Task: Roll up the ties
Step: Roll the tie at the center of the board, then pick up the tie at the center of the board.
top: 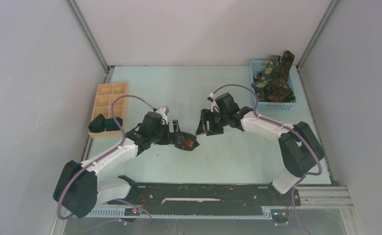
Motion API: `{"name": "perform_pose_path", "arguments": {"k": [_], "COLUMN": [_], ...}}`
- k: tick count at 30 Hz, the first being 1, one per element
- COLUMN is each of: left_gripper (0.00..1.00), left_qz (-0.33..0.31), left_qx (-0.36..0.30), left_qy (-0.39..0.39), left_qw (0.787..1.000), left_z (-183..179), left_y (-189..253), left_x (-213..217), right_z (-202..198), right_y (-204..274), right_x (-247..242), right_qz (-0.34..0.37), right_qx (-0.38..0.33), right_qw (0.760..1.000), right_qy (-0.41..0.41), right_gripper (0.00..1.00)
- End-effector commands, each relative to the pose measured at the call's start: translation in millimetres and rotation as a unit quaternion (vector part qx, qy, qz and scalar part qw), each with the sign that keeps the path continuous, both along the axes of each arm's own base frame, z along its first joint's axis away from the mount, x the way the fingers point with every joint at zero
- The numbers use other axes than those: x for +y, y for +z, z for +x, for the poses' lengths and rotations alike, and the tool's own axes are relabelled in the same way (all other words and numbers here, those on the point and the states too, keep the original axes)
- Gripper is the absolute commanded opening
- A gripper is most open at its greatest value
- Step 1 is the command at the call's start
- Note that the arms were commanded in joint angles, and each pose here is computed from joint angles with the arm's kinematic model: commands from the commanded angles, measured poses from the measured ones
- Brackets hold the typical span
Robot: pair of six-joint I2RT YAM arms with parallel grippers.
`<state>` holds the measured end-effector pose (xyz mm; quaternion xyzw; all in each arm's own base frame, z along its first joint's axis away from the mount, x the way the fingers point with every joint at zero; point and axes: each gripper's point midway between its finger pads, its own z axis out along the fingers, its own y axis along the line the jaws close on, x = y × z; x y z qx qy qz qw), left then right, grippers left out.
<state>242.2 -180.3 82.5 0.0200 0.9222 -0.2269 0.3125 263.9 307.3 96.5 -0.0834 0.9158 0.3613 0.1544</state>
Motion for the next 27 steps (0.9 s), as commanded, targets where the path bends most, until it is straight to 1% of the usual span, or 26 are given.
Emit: {"name": "perform_pose_path", "arguments": {"k": [1, 7, 13, 18, 27], "left_gripper": [0.97, 0.94, 0.91, 0.87, 0.77], "left_qz": [-0.057, -0.046, -0.044, -0.065, -0.114], "left_qx": [-0.023, -0.004, 0.021, 0.036, 0.053], "left_qy": [-0.064, -0.076, -0.083, -0.095, -0.098], "left_qw": [0.996, 0.996, 0.995, 0.993, 0.987], "left_z": [9.5, 16.9, 16.9, 13.6, 6.5], "left_y": [10.2, -9.3, -27.5, -34.1, -39.8], "left_x": [-28.3, -33.2, -36.8, -45.7, -58.2], "right_z": [2.4, -1.9, -3.4, -3.5, -2.6], "right_y": [1.7, -5.8, -8.2, -12.4, -17.7], "right_x": [6.1, 5.1, 5.2, 5.1, 5.4], "right_qz": [0.011, 0.001, 0.003, 0.001, 0.001], "right_qx": [-0.006, 0.002, 0.004, 0.009, 0.018], "right_qw": [1.0, 1.0, 1.0, 1.0, 1.0], "right_qy": [0.005, 0.012, 0.014, 0.015, 0.013], "right_gripper": [0.68, 0.67, 0.67, 0.66, 0.65]}}
